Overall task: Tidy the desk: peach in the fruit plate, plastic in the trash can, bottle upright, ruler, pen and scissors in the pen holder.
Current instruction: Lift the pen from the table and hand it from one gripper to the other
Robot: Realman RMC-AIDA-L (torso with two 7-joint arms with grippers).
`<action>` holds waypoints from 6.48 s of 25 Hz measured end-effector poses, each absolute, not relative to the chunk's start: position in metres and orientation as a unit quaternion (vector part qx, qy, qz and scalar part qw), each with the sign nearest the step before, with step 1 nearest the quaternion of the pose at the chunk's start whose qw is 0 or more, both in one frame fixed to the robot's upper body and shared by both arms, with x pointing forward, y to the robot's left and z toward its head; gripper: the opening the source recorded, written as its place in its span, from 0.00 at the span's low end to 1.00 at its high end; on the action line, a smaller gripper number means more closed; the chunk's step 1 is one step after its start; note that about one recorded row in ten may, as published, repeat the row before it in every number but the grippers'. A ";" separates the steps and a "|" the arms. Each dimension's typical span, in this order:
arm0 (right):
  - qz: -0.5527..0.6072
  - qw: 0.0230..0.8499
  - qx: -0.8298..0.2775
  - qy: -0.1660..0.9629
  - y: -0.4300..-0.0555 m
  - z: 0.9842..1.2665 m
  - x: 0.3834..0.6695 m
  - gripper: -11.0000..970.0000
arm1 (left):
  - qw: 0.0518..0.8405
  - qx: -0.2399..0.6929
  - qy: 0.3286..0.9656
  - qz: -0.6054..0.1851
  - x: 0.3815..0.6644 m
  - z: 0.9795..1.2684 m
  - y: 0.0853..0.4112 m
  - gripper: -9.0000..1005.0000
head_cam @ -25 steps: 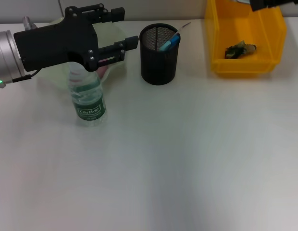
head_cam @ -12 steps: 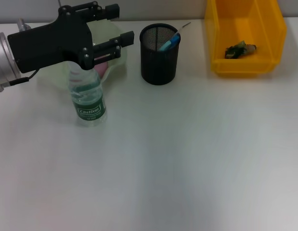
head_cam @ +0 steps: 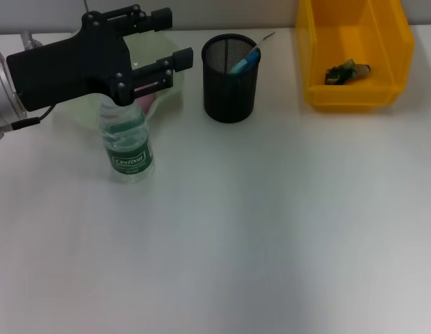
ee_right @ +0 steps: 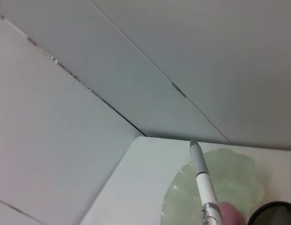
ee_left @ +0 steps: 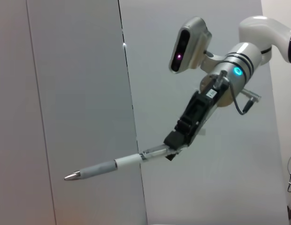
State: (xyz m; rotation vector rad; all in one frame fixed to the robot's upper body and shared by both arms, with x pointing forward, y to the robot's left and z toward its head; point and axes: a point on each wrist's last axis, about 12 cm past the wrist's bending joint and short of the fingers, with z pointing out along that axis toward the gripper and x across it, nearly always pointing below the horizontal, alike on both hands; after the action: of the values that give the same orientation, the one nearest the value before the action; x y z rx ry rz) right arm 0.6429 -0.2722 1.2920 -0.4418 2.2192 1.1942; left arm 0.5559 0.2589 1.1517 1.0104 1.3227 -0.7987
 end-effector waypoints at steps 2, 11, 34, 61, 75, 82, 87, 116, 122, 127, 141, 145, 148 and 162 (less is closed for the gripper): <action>0.437 0.299 -0.188 0.827 -0.272 1.288 0.640 0.21 | 0.605 0.433 0.572 -0.346 0.555 1.151 0.260 0.60; 0.339 0.361 -0.362 0.790 -0.258 1.253 0.605 0.21 | 0.611 0.410 0.575 -0.356 0.552 1.151 0.266 0.60; 0.334 0.266 -0.414 0.804 -0.231 1.264 0.571 0.21 | 0.515 0.581 0.539 -0.325 0.549 1.216 0.228 0.60; 0.354 0.180 -0.404 0.824 -0.214 1.284 0.568 0.21 | 0.465 0.664 0.530 -0.249 0.553 1.215 0.198 0.60; 0.363 0.183 -0.392 0.826 -0.214 1.280 0.572 0.21 | 0.447 0.689 0.535 -0.199 0.551 1.215 0.198 0.59; 0.366 0.181 -0.389 0.825 -0.212 1.277 0.574 0.21 | 0.449 0.694 0.532 -0.182 0.548 1.218 0.199 0.59; 0.370 0.178 -0.390 0.825 -0.211 1.275 0.574 0.21 | 0.453 0.691 0.535 -0.177 0.549 1.218 0.199 0.59; 0.383 0.156 -0.377 0.829 -0.206 1.269 0.580 0.21 | 0.437 0.708 0.530 -0.163 0.549 1.212 0.191 0.45; 0.379 0.155 -0.373 0.833 -0.207 1.268 0.582 0.21 | 0.437 0.711 0.527 -0.162 0.548 1.211 0.189 0.32; 0.379 0.155 -0.372 0.833 -0.208 1.268 0.582 0.21 | 0.438 0.711 0.526 -0.158 0.549 1.210 0.186 0.32; 0.381 0.153 -0.371 0.833 -0.208 1.266 0.583 0.21 | 0.432 0.717 0.526 -0.151 0.549 1.207 0.181 0.24; 0.381 0.153 -0.370 0.834 -0.209 1.266 0.583 0.21 | 0.435 0.716 0.526 -0.147 0.550 1.207 0.181 0.16; 0.381 0.153 -0.369 0.834 -0.209 1.265 0.582 0.21 | 0.438 0.715 0.526 -0.145 0.550 1.207 0.181 0.16; 0.396 0.136 -0.360 0.834 -0.208 1.261 0.583 0.23 | 0.442 0.712 0.528 -0.139 0.551 1.205 0.181 0.16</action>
State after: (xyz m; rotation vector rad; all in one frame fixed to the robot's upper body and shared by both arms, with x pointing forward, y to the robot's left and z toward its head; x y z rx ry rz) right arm 0.5832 -0.2076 1.2606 -1.0419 2.4150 1.1456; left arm 0.5509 0.1810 1.2053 1.7669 1.3101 -0.3440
